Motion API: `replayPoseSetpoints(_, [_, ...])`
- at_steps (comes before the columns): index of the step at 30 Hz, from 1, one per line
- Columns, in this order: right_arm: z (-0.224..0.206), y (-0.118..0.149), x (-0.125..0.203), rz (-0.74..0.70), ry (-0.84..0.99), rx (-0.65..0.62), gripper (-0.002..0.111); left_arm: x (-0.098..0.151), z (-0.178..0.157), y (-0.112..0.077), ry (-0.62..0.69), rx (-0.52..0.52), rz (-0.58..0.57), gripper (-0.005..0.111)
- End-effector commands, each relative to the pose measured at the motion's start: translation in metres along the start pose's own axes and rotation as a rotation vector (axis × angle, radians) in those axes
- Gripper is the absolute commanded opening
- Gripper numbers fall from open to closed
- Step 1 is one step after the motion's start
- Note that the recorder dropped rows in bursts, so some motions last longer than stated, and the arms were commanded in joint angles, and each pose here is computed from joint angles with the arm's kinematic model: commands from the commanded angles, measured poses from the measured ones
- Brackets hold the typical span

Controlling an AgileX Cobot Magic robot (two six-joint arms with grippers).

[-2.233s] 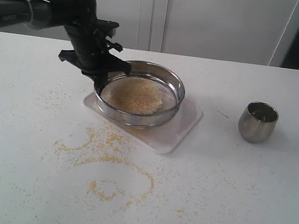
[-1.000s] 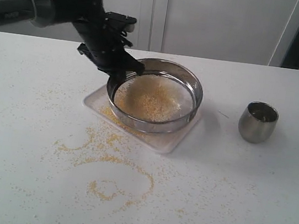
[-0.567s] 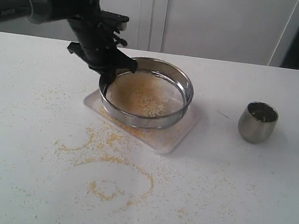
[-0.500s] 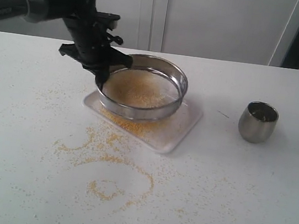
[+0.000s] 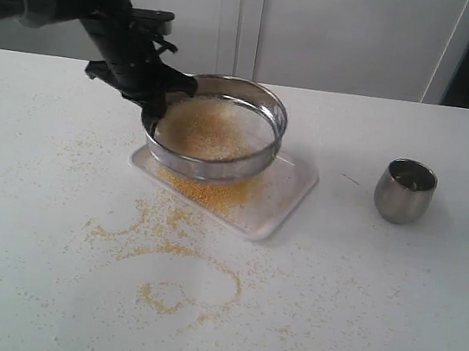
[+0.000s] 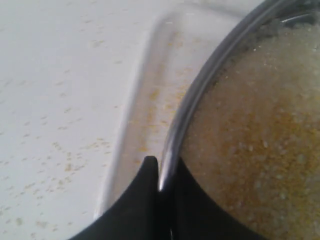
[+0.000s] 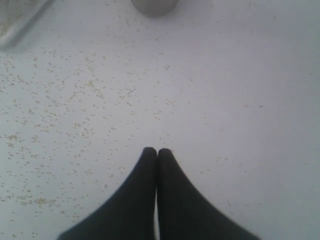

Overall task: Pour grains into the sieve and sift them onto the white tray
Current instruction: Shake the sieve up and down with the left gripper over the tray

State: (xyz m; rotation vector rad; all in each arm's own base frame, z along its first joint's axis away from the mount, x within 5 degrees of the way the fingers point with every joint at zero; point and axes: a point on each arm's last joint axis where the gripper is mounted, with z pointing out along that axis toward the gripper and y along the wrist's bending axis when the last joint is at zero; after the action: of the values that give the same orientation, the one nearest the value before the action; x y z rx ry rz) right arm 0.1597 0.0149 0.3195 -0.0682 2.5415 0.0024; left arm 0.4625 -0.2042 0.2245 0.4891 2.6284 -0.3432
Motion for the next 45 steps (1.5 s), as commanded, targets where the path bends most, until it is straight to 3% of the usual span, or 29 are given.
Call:
replayPoseSetpoints(1, [-0.001,-0.001,0.0,-0.006,-0.011,0.005,0.0,-0.004,-0.015,-0.016,-0.044,-0.239,-0.018,0.0])
replayPoseSetpoints(2, [-0.001,-0.001,0.0,-0.006,-0.011,0.005,0.0,-0.004,-0.019,-0.003,-0.052,-0.287,-0.151,0.0])
replayPoseSetpoints(3, [-0.001,-0.001,0.0,-0.006,-0.011,0.005,0.0,-0.004,-0.022,0.002,-0.057,-0.254,-0.273,0.0])
replayPoseSetpoints(4, [-0.001,-0.001,0.0,-0.006,-0.011,0.005,0.0,-0.005,-0.02,-0.005,-0.052,-0.142,-0.286,0.0])
replayPoseSetpoints(6, [-0.001,-0.001,0.0,-0.006,-0.011,0.005,0.0,-0.005,-0.013,-0.042,-0.041,0.149,-0.109,0.0])
replayPoseSetpoints(8, [-0.001,-0.001,0.0,-0.006,-0.011,0.005,0.0,0.0,-0.006,-0.07,-0.036,0.235,0.078,0.0])
replayPoseSetpoints(10, [-0.001,-0.001,0.0,-0.006,-0.009,0.005,0.0,0.002,-0.003,-0.061,-0.024,0.035,0.109,0.0])
replayPoseSetpoints(13, [-0.001,-0.001,0.0,-0.006,-0.009,0.005,0.0,-0.002,-0.022,0.002,-0.03,-0.28,-0.189,0.0])
replayPoseSetpoints(14, [-0.001,-0.001,0.0,-0.006,-0.009,0.005,0.0,-0.002,-0.026,0.009,-0.016,-0.234,-0.284,0.0])
replayPoseSetpoints(15, [-0.001,-0.001,0.0,-0.006,-0.009,0.005,0.0,-0.002,-0.027,0.007,0.005,-0.115,-0.288,0.0])
replayPoseSetpoints(18, [-0.001,-0.001,0.0,-0.006,-0.016,0.004,0.0,-0.003,-0.02,-0.039,-0.006,0.212,-0.041,0.0])
replayPoseSetpoints(20, [-0.001,-0.001,0.0,-0.006,-0.016,0.004,0.0,0.001,-0.016,-0.056,-0.004,0.157,0.049,0.0])
replayPoseSetpoints(21, [-0.001,-0.001,0.0,-0.006,-0.018,0.004,0.0,0.002,-0.016,-0.054,0.006,0.057,0.091,0.0])
replayPoseSetpoints(22, [-0.001,-0.001,0.0,-0.006,-0.018,0.004,0.0,0.002,-0.019,-0.043,0.012,-0.067,0.101,0.0])
replayPoseSetpoints(24, [-0.001,-0.001,0.0,-0.006,-0.018,0.004,0.0,-0.001,-0.032,-0.006,0.005,-0.258,-0.054,0.0])
replayPoseSetpoints(26, [-0.001,-0.001,0.0,-0.006,-0.018,0.004,0.0,-0.002,-0.037,0.008,0.01,-0.127,-0.199,0.0])
replayPoseSetpoints(28, [-0.001,-0.001,0.0,-0.006,-0.018,0.004,0.0,-0.004,-0.03,-0.016,-0.002,0.13,-0.126,0.0])
replayPoseSetpoints(30, [-0.001,-0.001,0.0,-0.006,-0.018,0.004,0.0,-0.001,-0.015,-0.048,-0.011,0.228,0.025,0.0])
replayPoseSetpoints(32, [-0.001,-0.001,0.0,-0.006,-0.018,0.004,0.0,0.005,-0.006,-0.06,0.008,0.088,0.089,0.0])
replayPoseSetpoints(35, [-0.001,-0.001,0.0,-0.006,-0.018,0.004,0.0,-0.001,-0.017,-0.027,-0.019,-0.175,-0.019,0.0])
replayPoseSetpoints(36, [-0.001,-0.001,0.0,-0.006,-0.018,0.004,0.0,-0.004,-0.023,-0.017,-0.039,-0.185,-0.109,0.0])
replayPoseSetpoints(38, [-0.001,-0.001,-0.001,-0.006,-0.022,0.004,0.0,-0.008,-0.029,-0.014,-0.061,-0.048,-0.214,0.0])
replayPoseSetpoints(39, [-0.001,-0.001,-0.001,-0.006,-0.022,0.004,0.0,-0.008,-0.026,-0.021,-0.062,0.029,-0.186,0.0])
replayPoseSetpoints(40, [-0.001,-0.001,-0.001,-0.006,-0.022,0.004,0.0,-0.002,-0.012,-0.051,-0.03,0.174,-0.002,0.0])
replayPoseSetpoints(41, [-0.001,-0.001,-0.001,-0.006,-0.024,0.003,0.0,0.001,-0.011,-0.061,-0.015,0.178,0.068,0.0])
replayPoseSetpoints(42, [-0.001,-0.001,-0.001,-0.006,-0.024,0.003,0.0,-0.001,-0.016,-0.052,-0.027,0.029,0.114,0.0])
replayPoseSetpoints(43, [-0.001,-0.001,-0.001,-0.006,-0.022,0.004,0.0,-0.005,-0.023,-0.037,-0.051,-0.076,0.046,0.0])
replayPoseSetpoints(44, [-0.001,-0.001,-0.001,-0.006,-0.024,0.003,0.0,-0.014,-0.041,-0.007,-0.117,-0.161,-0.195,0.0])
replayPoseSetpoints(45, [-0.001,-0.001,-0.001,-0.006,-0.024,0.003,0.0,-0.015,-0.044,-0.002,-0.128,-0.129,-0.236,0.0])
